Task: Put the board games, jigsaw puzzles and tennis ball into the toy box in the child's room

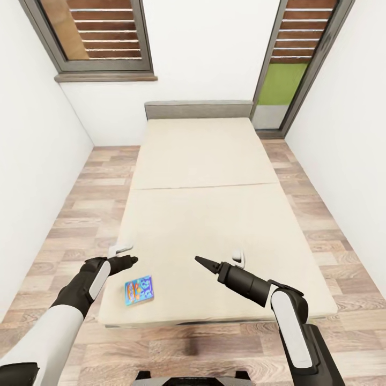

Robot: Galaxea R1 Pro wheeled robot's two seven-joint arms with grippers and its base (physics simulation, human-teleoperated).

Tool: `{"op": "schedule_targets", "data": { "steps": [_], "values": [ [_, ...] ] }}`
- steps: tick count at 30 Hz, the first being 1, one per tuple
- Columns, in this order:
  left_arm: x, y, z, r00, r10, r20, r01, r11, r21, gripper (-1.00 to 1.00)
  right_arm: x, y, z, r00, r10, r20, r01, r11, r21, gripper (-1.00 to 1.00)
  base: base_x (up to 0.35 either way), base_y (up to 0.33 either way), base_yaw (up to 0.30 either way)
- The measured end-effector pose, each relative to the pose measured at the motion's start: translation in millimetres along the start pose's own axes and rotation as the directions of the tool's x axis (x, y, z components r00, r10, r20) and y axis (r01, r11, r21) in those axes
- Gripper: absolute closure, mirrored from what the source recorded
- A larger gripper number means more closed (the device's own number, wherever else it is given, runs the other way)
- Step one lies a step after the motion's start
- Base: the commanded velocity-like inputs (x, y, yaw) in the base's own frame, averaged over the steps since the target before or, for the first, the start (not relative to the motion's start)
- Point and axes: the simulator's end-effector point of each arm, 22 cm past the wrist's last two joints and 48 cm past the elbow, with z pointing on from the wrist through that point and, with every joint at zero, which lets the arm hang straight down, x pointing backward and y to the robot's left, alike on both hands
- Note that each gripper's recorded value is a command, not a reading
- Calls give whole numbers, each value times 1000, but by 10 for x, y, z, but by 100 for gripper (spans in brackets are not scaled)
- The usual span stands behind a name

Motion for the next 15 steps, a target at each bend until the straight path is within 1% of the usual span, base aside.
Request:
{"op": "schedule_targets", "data": {
  "steps": [15],
  "values": [
    [111,41,101,1000,0,-20,0,1000,-8,-100,52,-116,16,1000,22,-8,-22,1000,10,-100,0,0,0]
  ]
}}
